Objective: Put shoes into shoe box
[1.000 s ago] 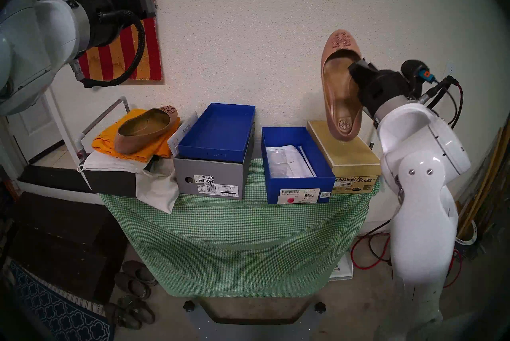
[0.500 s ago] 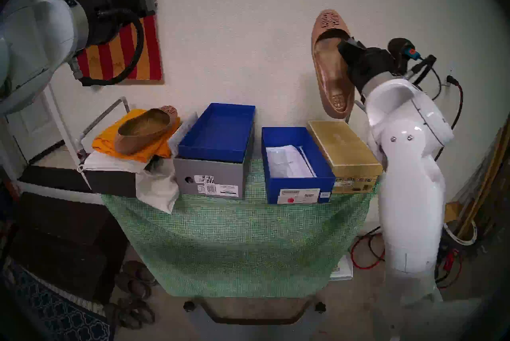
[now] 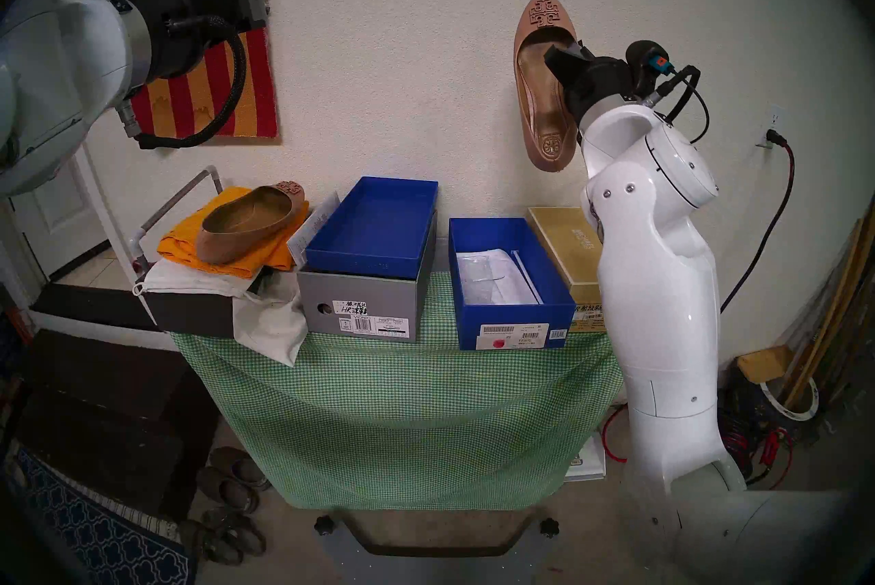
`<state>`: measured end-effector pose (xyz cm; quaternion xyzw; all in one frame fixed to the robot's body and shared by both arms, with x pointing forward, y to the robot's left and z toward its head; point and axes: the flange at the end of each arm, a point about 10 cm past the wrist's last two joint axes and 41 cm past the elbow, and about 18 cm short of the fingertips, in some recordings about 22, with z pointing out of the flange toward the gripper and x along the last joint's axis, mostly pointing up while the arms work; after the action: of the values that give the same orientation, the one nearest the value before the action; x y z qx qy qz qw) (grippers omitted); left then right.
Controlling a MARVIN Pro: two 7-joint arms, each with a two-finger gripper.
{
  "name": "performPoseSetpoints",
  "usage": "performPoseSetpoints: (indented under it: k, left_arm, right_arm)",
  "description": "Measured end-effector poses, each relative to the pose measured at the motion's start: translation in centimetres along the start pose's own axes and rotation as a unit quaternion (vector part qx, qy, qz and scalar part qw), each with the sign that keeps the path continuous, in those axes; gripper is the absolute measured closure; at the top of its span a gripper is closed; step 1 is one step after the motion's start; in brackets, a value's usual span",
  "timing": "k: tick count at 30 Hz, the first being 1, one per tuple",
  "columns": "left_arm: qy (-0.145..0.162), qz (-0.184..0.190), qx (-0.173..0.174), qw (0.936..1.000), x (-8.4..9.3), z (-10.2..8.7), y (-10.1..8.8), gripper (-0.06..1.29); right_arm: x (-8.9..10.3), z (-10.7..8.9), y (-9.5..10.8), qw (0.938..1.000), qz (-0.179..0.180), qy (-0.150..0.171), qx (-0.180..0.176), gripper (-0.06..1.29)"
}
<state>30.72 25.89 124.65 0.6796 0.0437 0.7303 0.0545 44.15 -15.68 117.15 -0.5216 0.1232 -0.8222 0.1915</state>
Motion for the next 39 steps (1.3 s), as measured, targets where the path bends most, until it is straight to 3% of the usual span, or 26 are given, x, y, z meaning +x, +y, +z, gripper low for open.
performPoseSetpoints:
  k: [10, 20, 28, 34, 39]
  left_arm:
    - [-0.006, -0.003, 0.003, 1.0, -0.3, 0.1, -0.2, -0.04]
    - [-0.003, -0.005, 0.003, 1.0, -0.2, 0.0, -0.3, -0.04]
    - [-0.001, -0.006, 0.003, 1.0, 0.0, 0.0, -0.3, -0.04]
    - [0.001, -0.006, 0.003, 1.0, 0.1, -0.1, -0.3, -0.04]
    - [0.002, -0.007, 0.003, 1.0, 0.1, -0.1, -0.3, -0.04]
  right_arm:
    - [0.3, 1.7, -1.0, 0.9997, -0.019, 0.01, -0.013, 1.25]
    - [-2.9, -1.1, -0.9, 0.9941, -0.083, -0.06, -0.035, 1.25]
    - [-4.9, -4.5, -0.6, 0.9834, -0.126, -0.121, -0.046, 1.25]
    - [-8.0, -6.3, 1.9, 0.9677, -0.148, -0.186, -0.084, 1.25]
    - [-11.5, -7.6, 4.4, 0.9503, -0.16, -0.242, -0.113, 1.25]
